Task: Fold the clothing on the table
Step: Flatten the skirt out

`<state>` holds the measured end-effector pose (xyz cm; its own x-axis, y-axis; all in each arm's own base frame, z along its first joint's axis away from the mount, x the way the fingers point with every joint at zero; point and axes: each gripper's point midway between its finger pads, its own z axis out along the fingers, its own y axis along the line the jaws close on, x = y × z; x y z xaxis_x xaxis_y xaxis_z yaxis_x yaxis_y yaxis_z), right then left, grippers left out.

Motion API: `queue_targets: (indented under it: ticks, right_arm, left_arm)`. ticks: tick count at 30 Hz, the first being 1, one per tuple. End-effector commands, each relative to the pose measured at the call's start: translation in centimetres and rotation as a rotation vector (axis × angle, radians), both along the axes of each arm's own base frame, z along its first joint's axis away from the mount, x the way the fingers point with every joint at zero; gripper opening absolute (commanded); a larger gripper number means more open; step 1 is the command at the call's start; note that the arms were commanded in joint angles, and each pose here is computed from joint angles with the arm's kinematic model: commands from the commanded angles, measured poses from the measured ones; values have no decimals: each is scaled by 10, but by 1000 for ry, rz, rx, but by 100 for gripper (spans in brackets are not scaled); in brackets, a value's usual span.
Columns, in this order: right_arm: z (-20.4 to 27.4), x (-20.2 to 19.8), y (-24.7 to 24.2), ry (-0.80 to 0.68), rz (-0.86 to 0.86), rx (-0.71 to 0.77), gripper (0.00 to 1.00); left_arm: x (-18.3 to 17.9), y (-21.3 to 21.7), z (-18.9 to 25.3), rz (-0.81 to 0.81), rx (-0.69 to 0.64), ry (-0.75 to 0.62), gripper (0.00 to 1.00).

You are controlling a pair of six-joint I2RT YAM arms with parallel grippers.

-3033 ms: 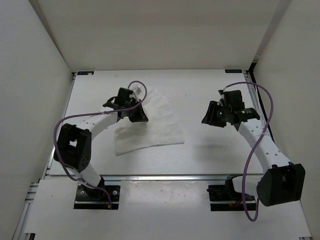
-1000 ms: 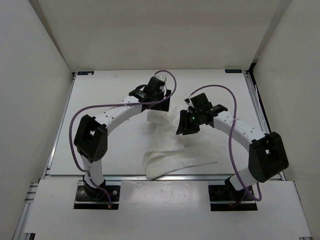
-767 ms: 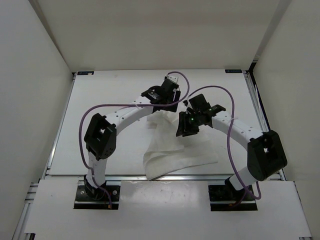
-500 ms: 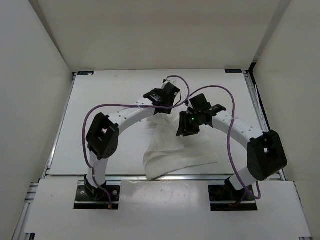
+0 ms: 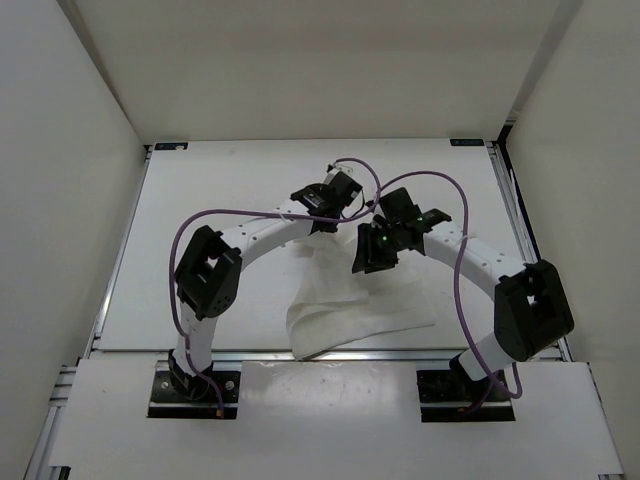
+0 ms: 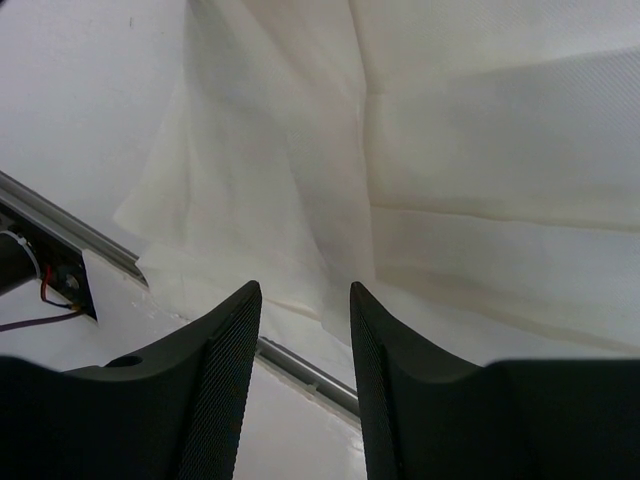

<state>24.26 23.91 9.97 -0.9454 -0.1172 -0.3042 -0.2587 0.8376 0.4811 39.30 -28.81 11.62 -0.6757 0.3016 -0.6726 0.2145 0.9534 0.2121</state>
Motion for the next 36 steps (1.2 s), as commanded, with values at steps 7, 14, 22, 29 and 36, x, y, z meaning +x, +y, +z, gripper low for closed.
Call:
queue_targets:
  ticks: [7, 14, 22, 29, 36]
  right_arm:
    - [12, 11, 7, -31, 21, 28, 47]
    - [9, 12, 14, -19, 40, 17, 47]
    - [10, 15, 10, -20, 29, 18, 47]
    - [11, 15, 10, -24, 28, 15, 47]
    - [13, 11, 12, -27, 41, 15, 47]
  left_arm:
    - [-8, 11, -20, 15, 54, 26, 43]
    - [-5, -7, 5, -5, -3, -9, 67]
    - [-7, -7, -1, -11, 8, 1, 65]
    - [-6, 11, -12, 14, 83, -5, 56]
    - [-16, 8, -27, -14, 105, 17, 31]
